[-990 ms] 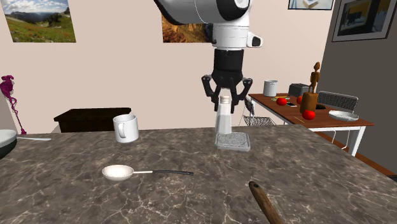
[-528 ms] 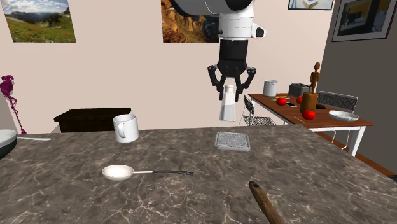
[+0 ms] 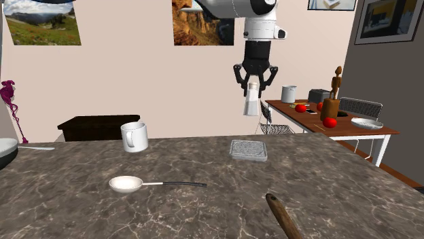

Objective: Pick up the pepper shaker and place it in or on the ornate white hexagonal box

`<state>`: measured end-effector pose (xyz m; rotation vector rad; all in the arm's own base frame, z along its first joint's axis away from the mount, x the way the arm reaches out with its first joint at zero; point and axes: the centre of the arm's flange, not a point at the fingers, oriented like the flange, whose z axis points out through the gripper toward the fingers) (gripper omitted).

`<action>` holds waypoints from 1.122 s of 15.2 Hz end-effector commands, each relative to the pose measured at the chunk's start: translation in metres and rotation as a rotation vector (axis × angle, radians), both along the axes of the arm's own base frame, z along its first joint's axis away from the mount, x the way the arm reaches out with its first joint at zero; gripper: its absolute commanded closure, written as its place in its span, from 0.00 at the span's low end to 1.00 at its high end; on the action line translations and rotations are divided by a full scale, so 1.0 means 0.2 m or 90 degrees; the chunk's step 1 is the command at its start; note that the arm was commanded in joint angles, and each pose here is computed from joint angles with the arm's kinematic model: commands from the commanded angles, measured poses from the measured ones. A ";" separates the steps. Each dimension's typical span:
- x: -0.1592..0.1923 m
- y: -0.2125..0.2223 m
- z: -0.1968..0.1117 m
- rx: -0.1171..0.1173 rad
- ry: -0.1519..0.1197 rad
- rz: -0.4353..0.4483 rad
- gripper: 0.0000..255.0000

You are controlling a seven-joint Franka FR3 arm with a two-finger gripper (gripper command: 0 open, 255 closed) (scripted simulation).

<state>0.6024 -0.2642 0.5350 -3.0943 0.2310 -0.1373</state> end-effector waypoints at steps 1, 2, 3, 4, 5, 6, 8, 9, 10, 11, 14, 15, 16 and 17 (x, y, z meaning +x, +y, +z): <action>0.13 -0.04 0.01 0.000 0.000 0.001 1.00; 0.19 -0.06 0.01 0.000 0.000 0.001 1.00; 0.25 -0.08 0.02 0.000 0.000 0.001 1.00; 0.31 -0.10 0.03 0.000 0.000 0.001 1.00; 0.39 -0.12 0.04 0.000 0.000 0.001 1.00; 0.39 -0.12 0.01 0.000 0.000 0.001 1.00; 0.39 -0.12 -0.04 0.000 0.000 0.001 1.00; 0.39 -0.12 -0.07 0.000 0.000 0.001 1.00; 0.39 -0.12 -0.10 0.000 0.000 0.001 1.00; 0.39 -0.12 -0.12 0.000 0.000 0.001 1.00; 0.39 -0.12 -0.20 0.000 0.000 0.001 1.00; 0.39 -0.12 -0.23 0.000 0.000 0.001 1.00; 0.39 -0.12 -0.25 0.000 0.000 0.001 1.00; 0.39 -0.12 -0.28 0.000 0.000 0.001 1.00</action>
